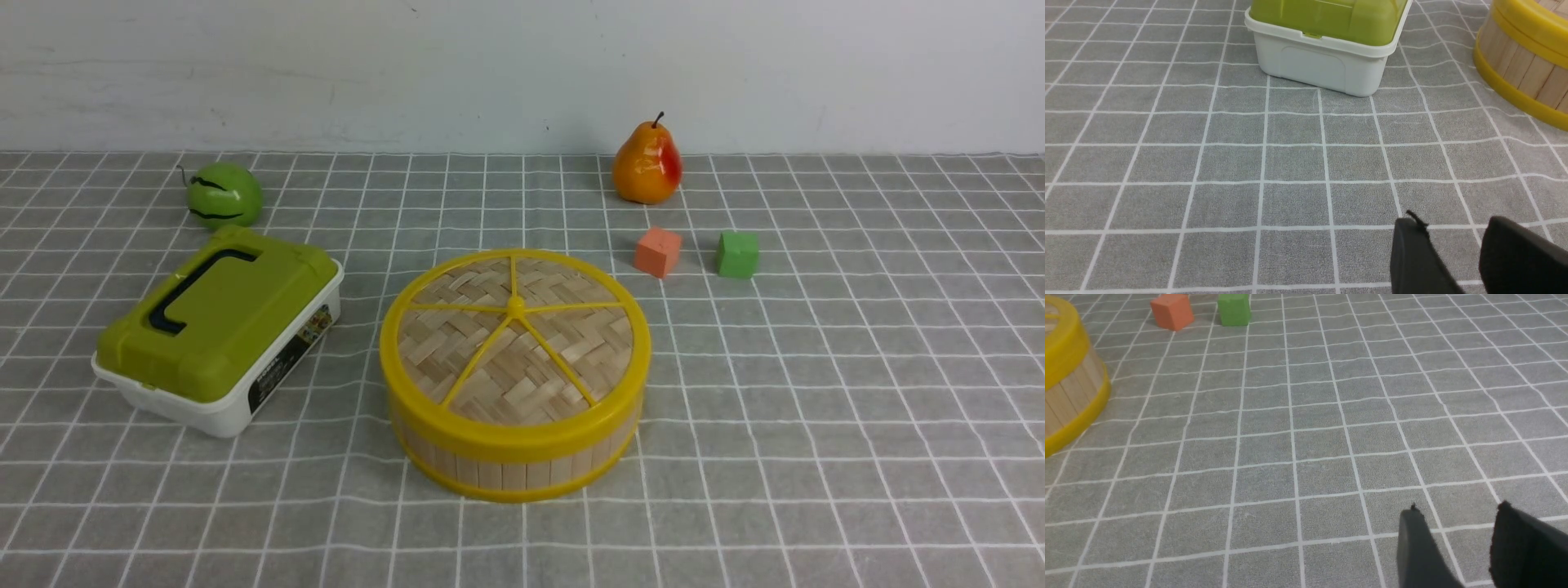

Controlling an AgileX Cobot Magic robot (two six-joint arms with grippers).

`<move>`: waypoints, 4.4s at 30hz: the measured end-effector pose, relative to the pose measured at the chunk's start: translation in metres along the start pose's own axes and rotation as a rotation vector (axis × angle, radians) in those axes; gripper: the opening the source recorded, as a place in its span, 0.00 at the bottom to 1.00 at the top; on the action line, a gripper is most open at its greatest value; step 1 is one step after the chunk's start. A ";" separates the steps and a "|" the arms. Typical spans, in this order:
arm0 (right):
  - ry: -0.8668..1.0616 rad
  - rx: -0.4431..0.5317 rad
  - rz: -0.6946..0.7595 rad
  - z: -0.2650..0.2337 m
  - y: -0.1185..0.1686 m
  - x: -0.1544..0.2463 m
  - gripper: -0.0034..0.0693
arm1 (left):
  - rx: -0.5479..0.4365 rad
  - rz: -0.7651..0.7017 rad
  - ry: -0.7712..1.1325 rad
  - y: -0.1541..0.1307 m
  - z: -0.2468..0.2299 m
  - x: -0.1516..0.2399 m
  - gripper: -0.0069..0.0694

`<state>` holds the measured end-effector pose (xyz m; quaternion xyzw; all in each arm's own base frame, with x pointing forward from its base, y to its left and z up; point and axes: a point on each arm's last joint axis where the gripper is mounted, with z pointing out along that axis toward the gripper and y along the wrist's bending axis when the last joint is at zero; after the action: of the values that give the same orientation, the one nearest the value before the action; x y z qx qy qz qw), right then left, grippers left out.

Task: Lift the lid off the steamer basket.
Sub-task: Use the right arm to lift the lid of the steamer

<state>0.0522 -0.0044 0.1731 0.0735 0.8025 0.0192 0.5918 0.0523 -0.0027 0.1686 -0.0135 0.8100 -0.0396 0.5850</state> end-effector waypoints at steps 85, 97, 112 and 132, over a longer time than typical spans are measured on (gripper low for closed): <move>0.638 -0.607 -0.554 0.184 0.228 -0.248 0.07 | -0.001 0.006 -0.004 0.000 0.000 0.000 0.40; 0.701 -0.622 -0.502 0.267 0.302 -0.200 0.56 | -0.001 0.006 -0.004 0.000 0.000 0.000 0.40; 0.778 -0.627 -0.434 0.301 0.315 -0.158 0.56 | -0.001 0.006 -0.004 0.000 0.000 0.000 0.40; 0.789 -0.635 -0.477 0.300 0.327 -0.144 0.33 | -0.001 0.006 -0.004 0.000 0.000 0.000 0.40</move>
<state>0.4104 0.2820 0.2583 -0.3046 0.9125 0.1514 0.2275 0.0524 -0.0026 0.1689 -0.0114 0.8090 -0.0374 0.5866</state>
